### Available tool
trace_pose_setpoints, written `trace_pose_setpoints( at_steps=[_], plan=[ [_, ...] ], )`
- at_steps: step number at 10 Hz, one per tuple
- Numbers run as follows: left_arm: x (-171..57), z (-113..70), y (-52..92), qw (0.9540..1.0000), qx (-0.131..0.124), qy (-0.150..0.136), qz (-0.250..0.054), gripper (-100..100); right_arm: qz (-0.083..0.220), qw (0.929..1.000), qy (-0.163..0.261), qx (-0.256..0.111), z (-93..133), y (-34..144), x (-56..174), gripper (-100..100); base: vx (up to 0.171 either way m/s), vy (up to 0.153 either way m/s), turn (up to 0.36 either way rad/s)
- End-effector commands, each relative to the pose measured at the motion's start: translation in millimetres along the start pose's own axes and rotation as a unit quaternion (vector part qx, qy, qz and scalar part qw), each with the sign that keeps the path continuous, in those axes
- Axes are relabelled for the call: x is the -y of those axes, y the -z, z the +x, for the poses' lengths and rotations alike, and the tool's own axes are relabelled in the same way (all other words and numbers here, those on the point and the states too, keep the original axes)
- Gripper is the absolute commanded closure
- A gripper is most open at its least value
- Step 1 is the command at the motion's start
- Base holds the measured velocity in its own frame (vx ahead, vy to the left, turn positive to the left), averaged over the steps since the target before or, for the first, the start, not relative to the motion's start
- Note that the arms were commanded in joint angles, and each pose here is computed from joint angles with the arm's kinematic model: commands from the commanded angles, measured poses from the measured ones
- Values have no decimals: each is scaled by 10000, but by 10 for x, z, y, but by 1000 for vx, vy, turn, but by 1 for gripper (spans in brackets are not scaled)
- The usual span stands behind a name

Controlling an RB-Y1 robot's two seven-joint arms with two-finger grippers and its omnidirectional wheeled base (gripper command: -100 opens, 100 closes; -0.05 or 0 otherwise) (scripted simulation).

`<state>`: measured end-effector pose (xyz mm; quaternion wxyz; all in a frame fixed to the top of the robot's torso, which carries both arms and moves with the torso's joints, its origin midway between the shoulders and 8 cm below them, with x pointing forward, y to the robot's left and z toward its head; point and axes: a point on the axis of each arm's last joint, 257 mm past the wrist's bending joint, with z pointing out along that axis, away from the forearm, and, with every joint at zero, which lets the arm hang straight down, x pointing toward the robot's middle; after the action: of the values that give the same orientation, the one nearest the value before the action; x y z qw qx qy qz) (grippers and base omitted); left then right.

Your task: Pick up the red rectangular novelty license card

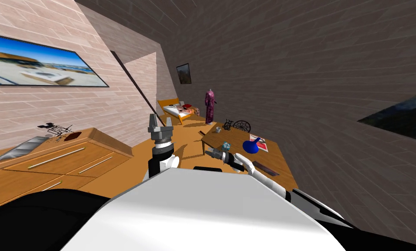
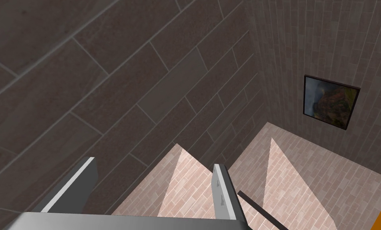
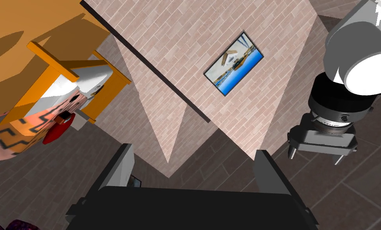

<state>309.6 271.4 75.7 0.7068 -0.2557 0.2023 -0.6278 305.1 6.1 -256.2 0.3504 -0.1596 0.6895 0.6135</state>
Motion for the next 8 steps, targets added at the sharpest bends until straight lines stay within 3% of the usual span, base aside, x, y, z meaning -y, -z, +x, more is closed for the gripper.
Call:
trace_pose_setpoints(
  at_steps=[1, 2, 3, 4, 5, 6, 7, 8],
  plan=[
    [0, 0, 0, 10000, 0, 0, 0, 0, 194, 9982, 225, -511, 245, 111, 205, -100, 30, 33, 183],
    [0, 0, 0, 10000, 0, 0, 0, 0, 232, 9979, 172, -583, 331, 128, 239, -100, 29, 21, 67],
    [0, 0, 0, 10000, 0, 0, 0, 0, 387, 9934, 383, -1011, 503, 289, 405, -100, 28, 25, 132],
    [0, 0, 0, 10000, 0, 0, 0, 0, 427, 9929, 342, -1056, 558, 312, 439, -100, 24, 19, 66],
    [0, 0, 0, 10000, 0, 0, 0, 0, 567, 9857, 533, -1498, 736, 503, 591, -100, 21, 26, 85],
    [0, 0, 0, 10000, 0, 0, 0, 0, 672, 9847, 497, -1528, 766, 560, 676, -100, 21, 19, 70],
    [0, 0, 0, 10000, 0, 0, 0, 0, 834, 9748, 682, -1953, 913, 794, 841, -100, 22, 17, 146],
    [0, 0, 0, 10000, 0, 0, 0, 0, 831, 9746, 672, -1966, 929, 796, 838, -100, 20, 8, 50]
  ],
)
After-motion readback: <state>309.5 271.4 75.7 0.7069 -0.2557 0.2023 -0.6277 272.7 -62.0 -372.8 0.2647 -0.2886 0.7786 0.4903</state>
